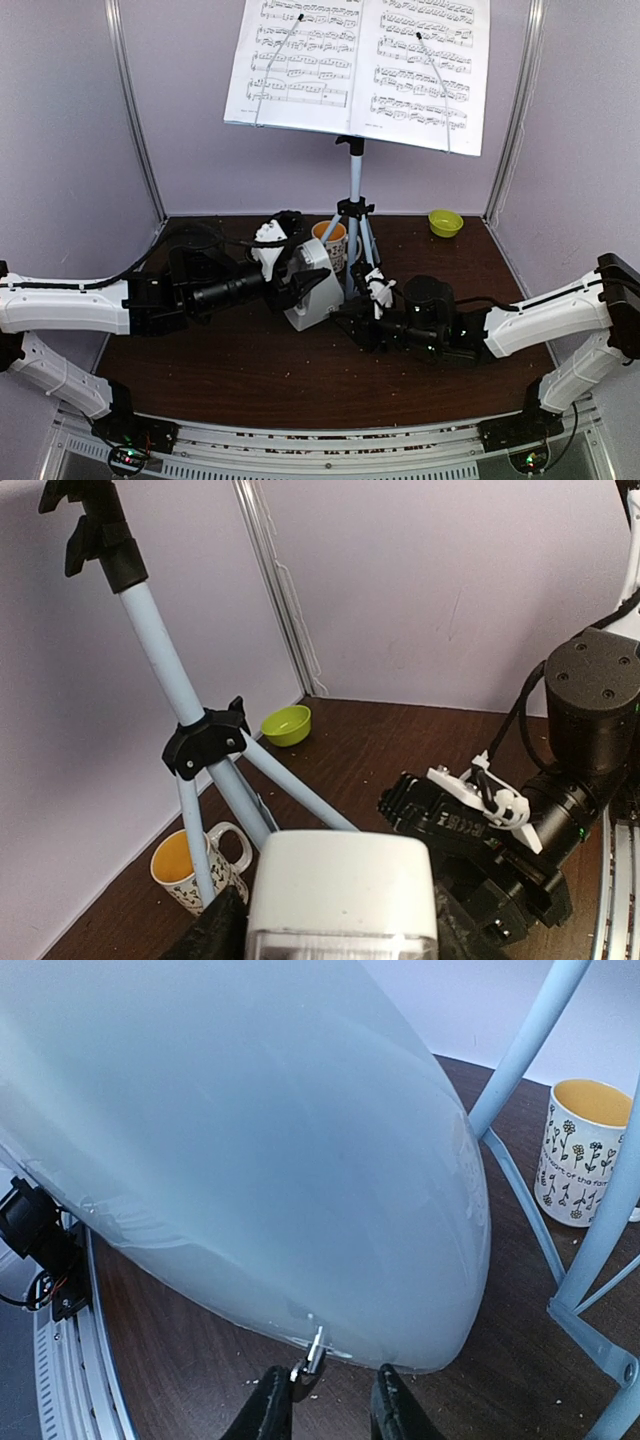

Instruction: Set up the instrument practice props

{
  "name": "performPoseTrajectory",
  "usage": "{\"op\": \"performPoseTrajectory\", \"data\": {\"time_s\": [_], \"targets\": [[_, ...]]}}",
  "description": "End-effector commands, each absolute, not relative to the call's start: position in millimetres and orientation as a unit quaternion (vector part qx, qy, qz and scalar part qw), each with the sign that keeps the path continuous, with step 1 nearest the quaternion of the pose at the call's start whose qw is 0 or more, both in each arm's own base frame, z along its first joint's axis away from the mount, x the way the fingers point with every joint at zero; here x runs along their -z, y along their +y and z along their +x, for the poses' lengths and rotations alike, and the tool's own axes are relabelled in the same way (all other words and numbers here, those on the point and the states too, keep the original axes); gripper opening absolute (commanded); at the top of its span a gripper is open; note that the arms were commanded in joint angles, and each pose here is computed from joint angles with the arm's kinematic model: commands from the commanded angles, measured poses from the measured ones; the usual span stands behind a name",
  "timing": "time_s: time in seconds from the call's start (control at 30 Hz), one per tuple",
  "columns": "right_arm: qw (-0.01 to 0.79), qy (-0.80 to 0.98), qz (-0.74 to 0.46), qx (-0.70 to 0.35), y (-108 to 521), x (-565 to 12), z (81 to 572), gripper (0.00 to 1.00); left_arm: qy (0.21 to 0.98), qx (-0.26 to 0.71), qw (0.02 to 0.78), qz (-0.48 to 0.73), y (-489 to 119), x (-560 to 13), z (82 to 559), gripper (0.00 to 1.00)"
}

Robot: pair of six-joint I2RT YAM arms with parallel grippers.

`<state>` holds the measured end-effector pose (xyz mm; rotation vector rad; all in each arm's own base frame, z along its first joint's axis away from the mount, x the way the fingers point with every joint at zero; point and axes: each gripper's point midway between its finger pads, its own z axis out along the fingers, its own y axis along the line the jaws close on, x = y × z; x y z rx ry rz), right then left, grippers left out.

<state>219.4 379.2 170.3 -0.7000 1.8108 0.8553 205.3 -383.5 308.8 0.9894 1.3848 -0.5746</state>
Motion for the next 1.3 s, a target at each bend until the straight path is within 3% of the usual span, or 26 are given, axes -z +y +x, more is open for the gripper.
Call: {"op": "performPoseTrajectory", "data": {"time_s": [0.0, 0.4, 1.03, 1.27], "targets": [[0.503, 0.743, -0.283, -0.339, 386, -180, 224, 0.29, 0.524, 0.314, 0.704, 0.362, -380, -399, 197, 0.15], [0.529, 0.765, -0.2, -0.309, 376, -180, 238, 0.3, 0.524, 0.333, 0.707, 0.34, -381, -404, 199, 0.14], [0.558, 0.735, -0.185, -0.339, 372, -214, 231, 0.48, 0.528, 0.33, 0.704, 0.342, -385, -400, 200, 0.14], [0.557, 0.754, -0.17, -0.305, 365, -203, 240, 0.37, 0.524, 0.33, 0.708, 0.34, -383, -405, 199, 0.14]]}}
